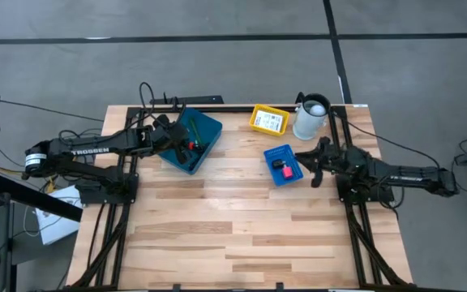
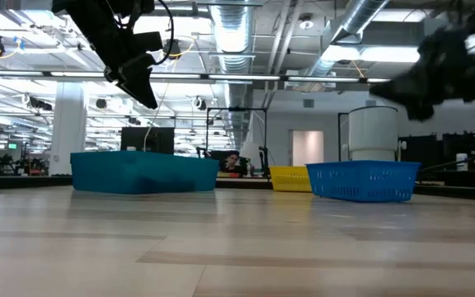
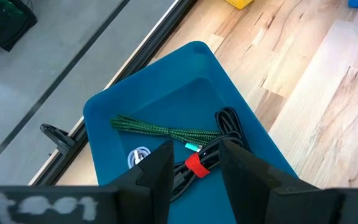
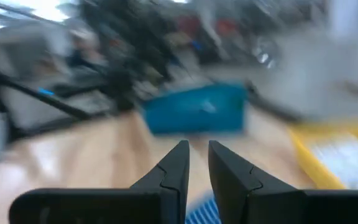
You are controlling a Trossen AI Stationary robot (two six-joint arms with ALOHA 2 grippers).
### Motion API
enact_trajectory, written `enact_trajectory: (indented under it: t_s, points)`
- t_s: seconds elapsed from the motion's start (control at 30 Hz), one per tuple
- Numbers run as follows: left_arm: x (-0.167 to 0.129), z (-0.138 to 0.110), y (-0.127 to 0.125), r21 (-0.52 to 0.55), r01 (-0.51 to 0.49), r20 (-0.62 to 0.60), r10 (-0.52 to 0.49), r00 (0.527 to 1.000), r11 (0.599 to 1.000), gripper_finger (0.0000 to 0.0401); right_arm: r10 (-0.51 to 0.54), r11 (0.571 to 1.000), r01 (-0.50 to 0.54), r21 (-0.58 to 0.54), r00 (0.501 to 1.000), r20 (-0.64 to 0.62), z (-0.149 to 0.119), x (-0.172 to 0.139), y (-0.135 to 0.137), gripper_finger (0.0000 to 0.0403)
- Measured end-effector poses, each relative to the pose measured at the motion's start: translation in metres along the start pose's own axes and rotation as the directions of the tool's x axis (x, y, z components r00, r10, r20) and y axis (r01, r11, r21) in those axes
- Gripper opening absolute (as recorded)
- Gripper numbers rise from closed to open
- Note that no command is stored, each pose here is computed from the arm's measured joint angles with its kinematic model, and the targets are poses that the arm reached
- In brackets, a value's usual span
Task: Pick and place items into bin
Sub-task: Return to Home Position
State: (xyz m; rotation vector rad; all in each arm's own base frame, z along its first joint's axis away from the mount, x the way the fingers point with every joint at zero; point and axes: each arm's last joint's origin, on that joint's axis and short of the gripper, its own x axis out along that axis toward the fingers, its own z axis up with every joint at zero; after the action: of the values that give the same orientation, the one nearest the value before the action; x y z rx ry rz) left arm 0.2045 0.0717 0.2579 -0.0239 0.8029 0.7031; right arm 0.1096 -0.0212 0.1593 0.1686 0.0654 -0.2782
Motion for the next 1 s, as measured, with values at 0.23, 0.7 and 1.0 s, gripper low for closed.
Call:
enact_trajectory:
  t_s: [0.23, 0.7, 1.0]
  points:
    - [0.000, 0.000, 0.000, 0.000, 0.000, 0.000, 0.000, 1.000, 1.000, 0.0119, 0.288, 0.941, -0.236, -0.244, 0.936, 0.205, 0.022, -0.009, 0.010, 0.0055]
    - [0.000, 0.000, 0.000, 0.000, 0.000, 0.000, 0.000, 1.000, 1.000, 0.0119, 0.256, 0.950, -0.186, -0.250, 0.924, 0.283, 0.028, -0.020, 0.007, 0.0055]
    - [0.000, 0.000, 0.000, -0.001, 0.000, 0.003, 0.000, 1.000, 1.000, 0.0119, 0.229, 0.972, -0.203, -0.115, 0.927, 0.299, 0.032, -0.021, 0.006, 0.0055]
